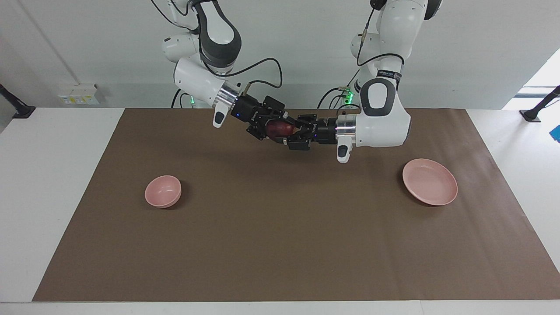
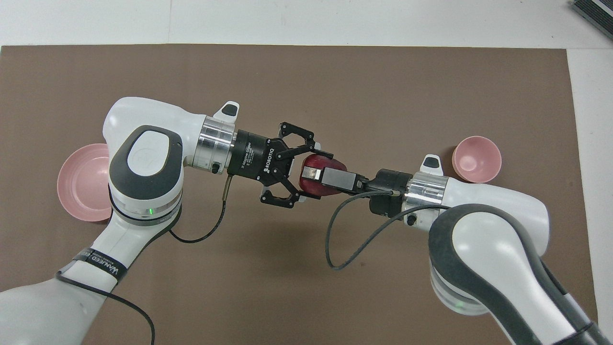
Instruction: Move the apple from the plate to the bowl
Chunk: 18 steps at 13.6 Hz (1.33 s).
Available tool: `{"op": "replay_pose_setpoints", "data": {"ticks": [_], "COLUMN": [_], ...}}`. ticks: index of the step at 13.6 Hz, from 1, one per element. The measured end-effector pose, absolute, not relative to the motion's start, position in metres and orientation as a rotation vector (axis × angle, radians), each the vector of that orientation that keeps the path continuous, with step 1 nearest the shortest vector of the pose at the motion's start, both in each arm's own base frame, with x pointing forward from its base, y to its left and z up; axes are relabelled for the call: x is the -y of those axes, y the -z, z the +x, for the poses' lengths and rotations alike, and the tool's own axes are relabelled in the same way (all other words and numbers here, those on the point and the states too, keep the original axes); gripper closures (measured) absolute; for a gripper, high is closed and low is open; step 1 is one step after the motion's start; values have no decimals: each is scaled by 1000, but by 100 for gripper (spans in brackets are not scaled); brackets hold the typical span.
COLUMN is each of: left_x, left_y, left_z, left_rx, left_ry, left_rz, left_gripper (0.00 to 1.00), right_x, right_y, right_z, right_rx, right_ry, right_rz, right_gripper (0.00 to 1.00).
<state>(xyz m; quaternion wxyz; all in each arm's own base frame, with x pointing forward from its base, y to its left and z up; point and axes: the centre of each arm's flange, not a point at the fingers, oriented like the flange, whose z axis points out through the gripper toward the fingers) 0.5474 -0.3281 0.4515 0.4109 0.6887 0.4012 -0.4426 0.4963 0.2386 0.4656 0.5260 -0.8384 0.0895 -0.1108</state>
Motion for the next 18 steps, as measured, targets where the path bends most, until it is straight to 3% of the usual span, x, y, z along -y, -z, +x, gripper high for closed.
{"op": "replay_pose_setpoints", "data": {"ticks": [6,8,9,13,18], "left_x": [328,329,329,316,260], "left_y": [-451,-452,-453,-454,-464], "left_z": [547,547,547,553,574], "left_rx": [-1013,-1018,-1023,-1048,-1079], "left_ry": [1117,1120,1120,1090,908], "left_rz": [1732,1731,1729,1749,2001], "left_gripper": [22,4,0,0,0], "right_x": [-239,-240,-240,-240,-237], "right_y": [-466,-465,-465,-465,-463], "right_z": [496,496,496,496,497], "right_rx": [-217,-225,-226,-230,-210], "right_ry": [263,254,253,250,258], "right_rz": [-2004,-2003,-2003,-2003,-2030], "right_gripper": [11,11,11,11,12]}}
